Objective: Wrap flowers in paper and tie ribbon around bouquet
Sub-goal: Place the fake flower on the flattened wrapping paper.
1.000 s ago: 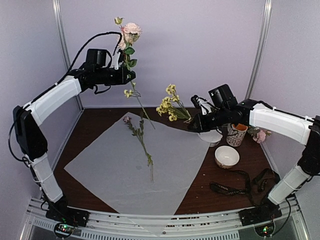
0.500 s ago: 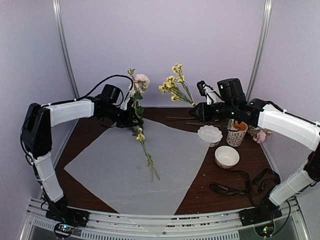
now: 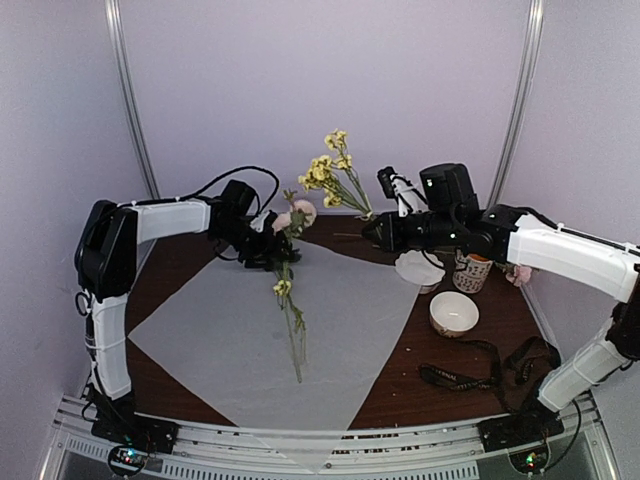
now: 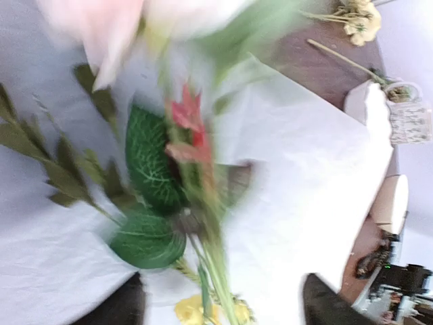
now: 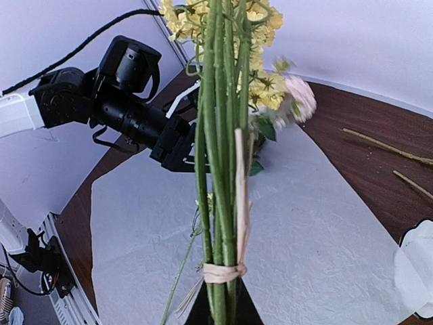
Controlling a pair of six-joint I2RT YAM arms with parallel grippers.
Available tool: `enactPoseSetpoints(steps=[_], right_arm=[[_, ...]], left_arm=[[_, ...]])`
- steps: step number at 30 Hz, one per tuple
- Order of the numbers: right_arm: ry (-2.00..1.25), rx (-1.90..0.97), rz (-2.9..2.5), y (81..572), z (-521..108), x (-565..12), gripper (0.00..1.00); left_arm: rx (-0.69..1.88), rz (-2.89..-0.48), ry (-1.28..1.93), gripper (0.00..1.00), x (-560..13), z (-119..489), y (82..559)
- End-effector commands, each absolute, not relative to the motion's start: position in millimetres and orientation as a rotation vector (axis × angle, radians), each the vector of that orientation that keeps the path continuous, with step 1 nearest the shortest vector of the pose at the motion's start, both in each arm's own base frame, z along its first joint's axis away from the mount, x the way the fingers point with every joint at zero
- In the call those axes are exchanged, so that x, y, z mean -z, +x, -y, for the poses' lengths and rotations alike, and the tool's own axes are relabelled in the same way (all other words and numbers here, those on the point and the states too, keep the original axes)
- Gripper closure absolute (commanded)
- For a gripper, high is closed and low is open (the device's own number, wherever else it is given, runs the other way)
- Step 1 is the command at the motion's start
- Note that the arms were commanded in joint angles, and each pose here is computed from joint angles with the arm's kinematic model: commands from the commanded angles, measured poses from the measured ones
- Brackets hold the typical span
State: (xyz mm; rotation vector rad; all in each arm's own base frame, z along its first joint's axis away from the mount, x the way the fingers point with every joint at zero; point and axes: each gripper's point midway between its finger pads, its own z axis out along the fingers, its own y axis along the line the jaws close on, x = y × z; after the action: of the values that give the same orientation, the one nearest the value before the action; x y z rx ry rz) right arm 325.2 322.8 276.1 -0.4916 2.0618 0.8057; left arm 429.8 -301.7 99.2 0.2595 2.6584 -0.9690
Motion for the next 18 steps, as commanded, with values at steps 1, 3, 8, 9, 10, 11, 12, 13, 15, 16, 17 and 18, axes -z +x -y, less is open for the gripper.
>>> enactPoseSetpoints(steps=[1, 3, 8, 9, 10, 11, 12, 13, 15, 16, 17, 18], right_arm=[[-0.489, -0.806, -2.018, 326.6, -338.6, -285.6, 1.0], [-0.492, -0.801, -2.011, 326.4, -344.9, -286.4, 1.0], [-0.49, -0.818, -1.991, 326.1, -369.8, -287.7, 1.0], [-0.488, -0.828, -1.989, 325.4, -376.5, -287.2, 1.0], [-0.49, -0.834, -1.989, 324.6, -383.8, -284.1, 1.0], [-0.495, -0.84, -1.987, 323.2, -391.6, -281.2, 1.0], [-0.498, -0.846, -1.982, 322.5, -399.2, -278.7, 1.0], [-0.501, -0.85, -1.981, 321.9, -407.3, -274.3, 1.0], [-0.492, -0.87, -1.991, 322.6, -423.7, -264.9, 1.0], [-0.495, -0.88, -1.998, 322.6, -431.4, -261.2, 1.0], [-0.49, -0.884, -2.005, 323.5, -437.9, -258.2, 1.0], [-0.48, -0.881, -2.014, 325.6, -442.8, -253.9, 1.0]], left_arm=[[0.682, -2.635, 0.279, 0.03, -119.9, 268.8, 453.9], [0.601, -2.611, 0.271, 0.02, -131.8, 256.0, 460.7], [0.495, -2.57, 0.246, 0.02, -152.5, 234.3, 464.2], [0.482, -2.57, 0.232, 0.02, -153.4, 228.8, 463.7], [0.475, -2.563, 0.218, 0.02, -156.6, 224.3, 462.9], [0.468, -2.56, 0.197, 0.02, -157.5, 218.3, 462.2], [0.465, -2.547, 0.179, 0.02, -161.1, 212.7, 461.7], [0.458, -2.54, 0.162, 0.02, -162.1, 206.9, 459.9], [0.438, -2.537, 0.13, 0.02, -161.9, 193.8, 455.6], [0.424, -2.537, 0.12, 0.02, -161.8, 187.7, 453.9], [0.415, -2.537, 0.113, 0.02, -162.0, 181.1, 452.8], [0.411, -2.539, 0.11, 0.02, -162.0, 176.6, 450.9]])
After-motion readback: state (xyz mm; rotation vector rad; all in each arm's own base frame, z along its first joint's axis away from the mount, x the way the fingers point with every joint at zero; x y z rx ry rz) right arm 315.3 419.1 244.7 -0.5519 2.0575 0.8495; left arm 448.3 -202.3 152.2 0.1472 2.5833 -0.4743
